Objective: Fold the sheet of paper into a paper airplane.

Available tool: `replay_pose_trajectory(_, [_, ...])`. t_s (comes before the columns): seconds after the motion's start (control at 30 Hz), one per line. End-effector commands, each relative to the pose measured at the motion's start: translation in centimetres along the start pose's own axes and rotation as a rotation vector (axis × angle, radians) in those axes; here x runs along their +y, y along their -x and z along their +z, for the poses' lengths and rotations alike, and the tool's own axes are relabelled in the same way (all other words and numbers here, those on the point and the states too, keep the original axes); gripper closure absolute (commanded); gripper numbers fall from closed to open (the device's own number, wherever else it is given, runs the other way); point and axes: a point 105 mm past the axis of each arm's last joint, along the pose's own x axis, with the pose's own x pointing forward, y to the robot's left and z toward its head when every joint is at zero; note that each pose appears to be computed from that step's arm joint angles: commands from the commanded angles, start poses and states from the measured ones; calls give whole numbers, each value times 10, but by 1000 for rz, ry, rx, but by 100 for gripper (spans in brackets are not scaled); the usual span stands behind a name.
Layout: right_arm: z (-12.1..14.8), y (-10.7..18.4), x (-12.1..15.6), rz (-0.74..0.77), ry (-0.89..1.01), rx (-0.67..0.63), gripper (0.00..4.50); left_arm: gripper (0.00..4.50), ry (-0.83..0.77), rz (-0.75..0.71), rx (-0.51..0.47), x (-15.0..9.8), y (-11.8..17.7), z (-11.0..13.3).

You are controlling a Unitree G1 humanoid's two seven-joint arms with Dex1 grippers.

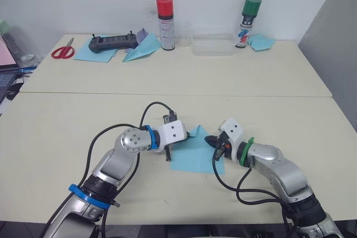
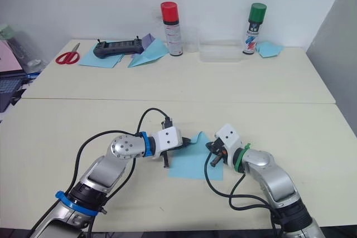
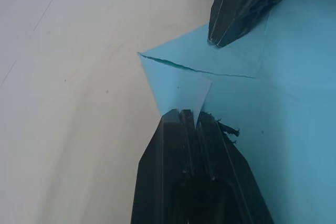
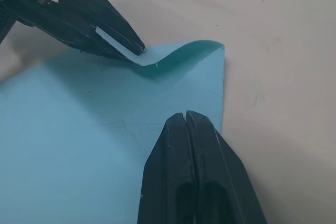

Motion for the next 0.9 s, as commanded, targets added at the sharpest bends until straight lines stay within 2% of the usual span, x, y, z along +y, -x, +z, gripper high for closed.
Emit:
replay_pose_trajectory(0.03, [-21, -4, 7, 20, -40, 78, 450, 422, 208, 17, -112, 3, 5, 15])
replay_pose_trajectory(0.13, [-20, -6, 6, 21, -41, 75, 450, 351, 361, 71, -178, 18, 15, 13])
replay_pose_trajectory(0.3, [-19, -7, 7, 22, -44, 72, 450, 201, 456, 108, -227, 27, 28, 11])
replay_pose_trajectory(0.43, [-20, -7, 7, 21, -47, 74, 450, 201, 455, 140, -239, 31, 34, 10])
replay_pose_trajectory(0.7, [-20, -8, 9, 23, -53, 72, 450, 201, 458, 118, -217, 25, 35, 5])
replay_pose_trajectory(0.8, [-21, -8, 11, 26, -62, 72, 450, 260, 453, 106, -217, 22, 35, 5])
replay_pose_trajectory(0.9, [-22, -8, 12, 29, -64, 74, 450, 354, 450, 94, -220, 20, 34, 6])
